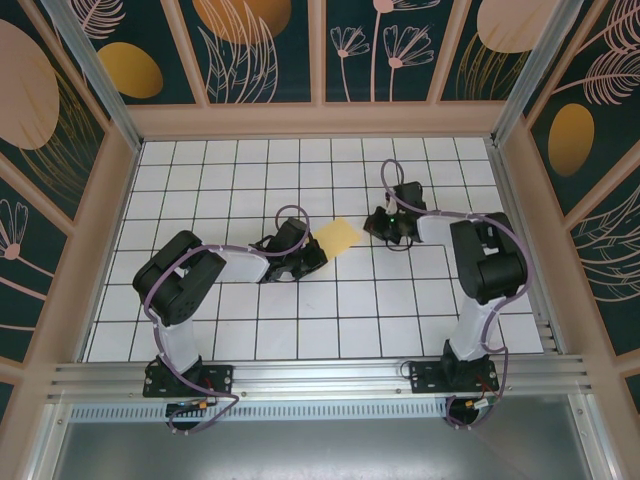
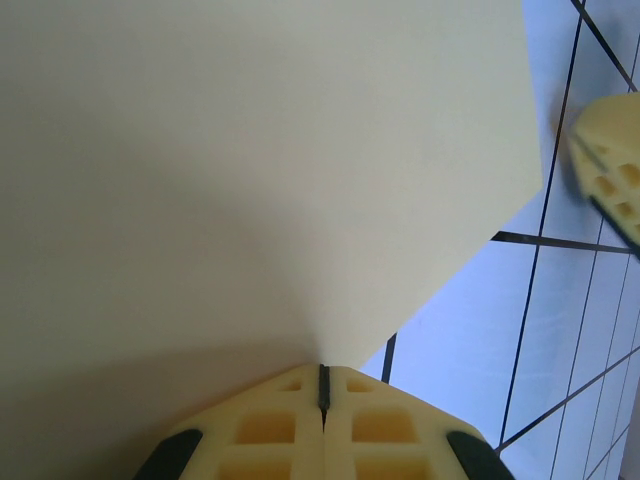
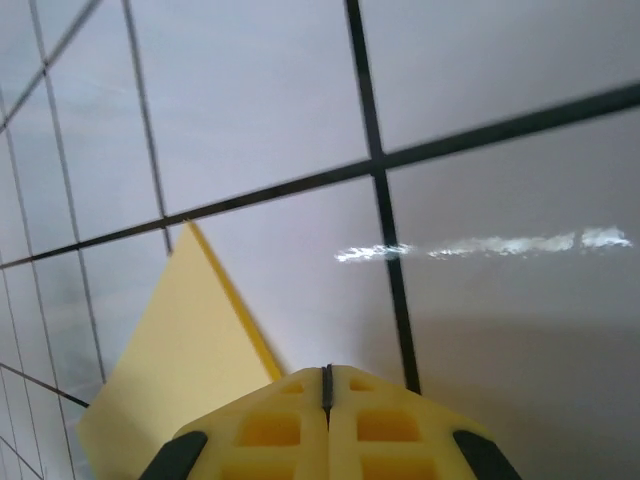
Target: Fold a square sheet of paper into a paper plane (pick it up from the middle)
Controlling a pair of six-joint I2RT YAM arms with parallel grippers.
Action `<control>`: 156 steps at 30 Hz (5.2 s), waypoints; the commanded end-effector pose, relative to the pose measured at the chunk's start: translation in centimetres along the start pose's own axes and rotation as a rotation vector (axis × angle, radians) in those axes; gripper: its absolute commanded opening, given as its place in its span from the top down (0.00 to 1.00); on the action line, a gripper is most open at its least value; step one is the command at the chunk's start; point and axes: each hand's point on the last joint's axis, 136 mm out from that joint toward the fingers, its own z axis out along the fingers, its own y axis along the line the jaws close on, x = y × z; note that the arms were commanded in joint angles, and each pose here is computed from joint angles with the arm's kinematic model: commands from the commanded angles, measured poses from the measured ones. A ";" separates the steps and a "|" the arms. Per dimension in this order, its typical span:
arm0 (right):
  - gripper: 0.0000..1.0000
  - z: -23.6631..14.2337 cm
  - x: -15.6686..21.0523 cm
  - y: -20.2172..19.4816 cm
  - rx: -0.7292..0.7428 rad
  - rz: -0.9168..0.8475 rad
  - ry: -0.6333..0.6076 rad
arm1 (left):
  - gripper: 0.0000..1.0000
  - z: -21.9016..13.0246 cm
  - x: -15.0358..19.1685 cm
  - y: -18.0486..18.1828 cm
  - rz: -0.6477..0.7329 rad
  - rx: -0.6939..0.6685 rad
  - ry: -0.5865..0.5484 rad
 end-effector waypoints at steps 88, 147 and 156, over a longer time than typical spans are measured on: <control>1.00 4.5 11.1 -6.3 0.221 -0.005 0.311 | 1.00 -5.1 2.8 9.5 0.055 -0.216 0.020; 1.00 3.9 7.5 -1.8 0.156 -0.072 0.231 | 0.98 -8.1 -5.2 0.5 0.289 -0.145 -0.191; 0.96 3.3 5.7 6.0 0.208 -0.315 0.112 | 0.58 -12.0 -10.7 5.7 0.050 -0.271 -0.360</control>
